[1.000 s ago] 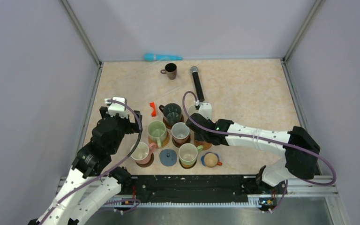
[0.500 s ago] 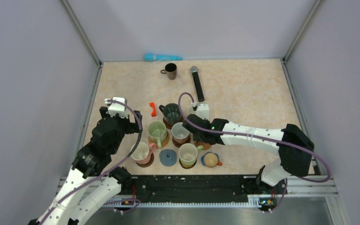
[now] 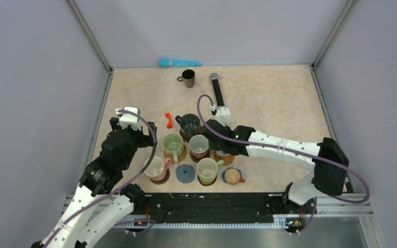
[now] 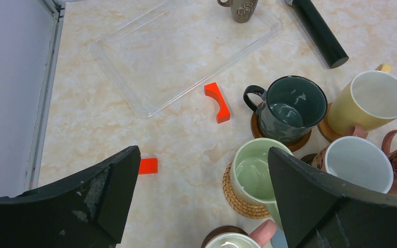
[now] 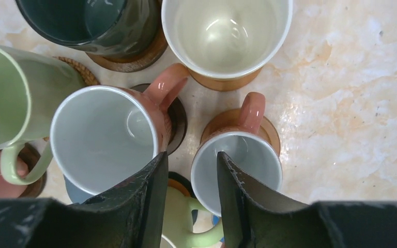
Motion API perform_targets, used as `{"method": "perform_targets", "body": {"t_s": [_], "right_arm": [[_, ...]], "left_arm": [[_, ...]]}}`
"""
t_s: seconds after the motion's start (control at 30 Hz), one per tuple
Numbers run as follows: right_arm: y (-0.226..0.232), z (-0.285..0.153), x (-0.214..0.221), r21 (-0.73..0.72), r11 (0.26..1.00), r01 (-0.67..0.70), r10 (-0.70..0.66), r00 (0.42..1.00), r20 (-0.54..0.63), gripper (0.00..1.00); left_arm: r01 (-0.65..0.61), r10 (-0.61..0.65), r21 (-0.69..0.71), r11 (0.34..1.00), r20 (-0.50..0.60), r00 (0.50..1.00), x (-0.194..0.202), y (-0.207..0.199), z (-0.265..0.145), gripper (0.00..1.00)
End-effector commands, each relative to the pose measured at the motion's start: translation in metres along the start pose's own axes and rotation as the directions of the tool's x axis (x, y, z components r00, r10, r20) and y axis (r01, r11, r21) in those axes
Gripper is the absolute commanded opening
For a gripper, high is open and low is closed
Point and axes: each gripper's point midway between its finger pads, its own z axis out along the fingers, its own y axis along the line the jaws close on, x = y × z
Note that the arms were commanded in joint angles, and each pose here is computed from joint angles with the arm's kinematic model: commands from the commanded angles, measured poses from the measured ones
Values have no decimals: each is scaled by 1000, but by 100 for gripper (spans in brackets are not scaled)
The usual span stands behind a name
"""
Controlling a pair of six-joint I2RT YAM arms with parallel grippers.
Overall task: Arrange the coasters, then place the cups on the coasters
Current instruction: Place the cup on the coaster.
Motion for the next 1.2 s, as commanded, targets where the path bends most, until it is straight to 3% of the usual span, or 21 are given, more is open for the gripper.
{"method": "perform_targets", "body": {"t_s": [0.0, 0.23, 0.53, 0.7, 1.17], "right_arm": [[6, -40, -39, -65, 998, -7, 14, 995, 98, 41], [-5, -77, -34, -195, 978, 73, -55, 994, 98, 49], [-32, -83, 31, -297, 940, 167, -183, 983, -28, 54], [-43, -68, 65, -292, 938, 188, -227, 968, -105, 51], [-63, -50, 105, -282, 939, 200, -252, 953, -165, 38]], "left_arm": [[25, -26, 5, 1000, 44, 999, -10, -2, 1, 99], [25, -26, 9, 1000, 42, 999, -9, -3, 1, 99], [26, -27, 16, 1000, 43, 999, -10, -4, 1, 99], [25, -26, 15, 1000, 42, 999, -9, -4, 1, 99], [24, -24, 10, 1000, 37, 999, -8, -3, 2, 99]]}}
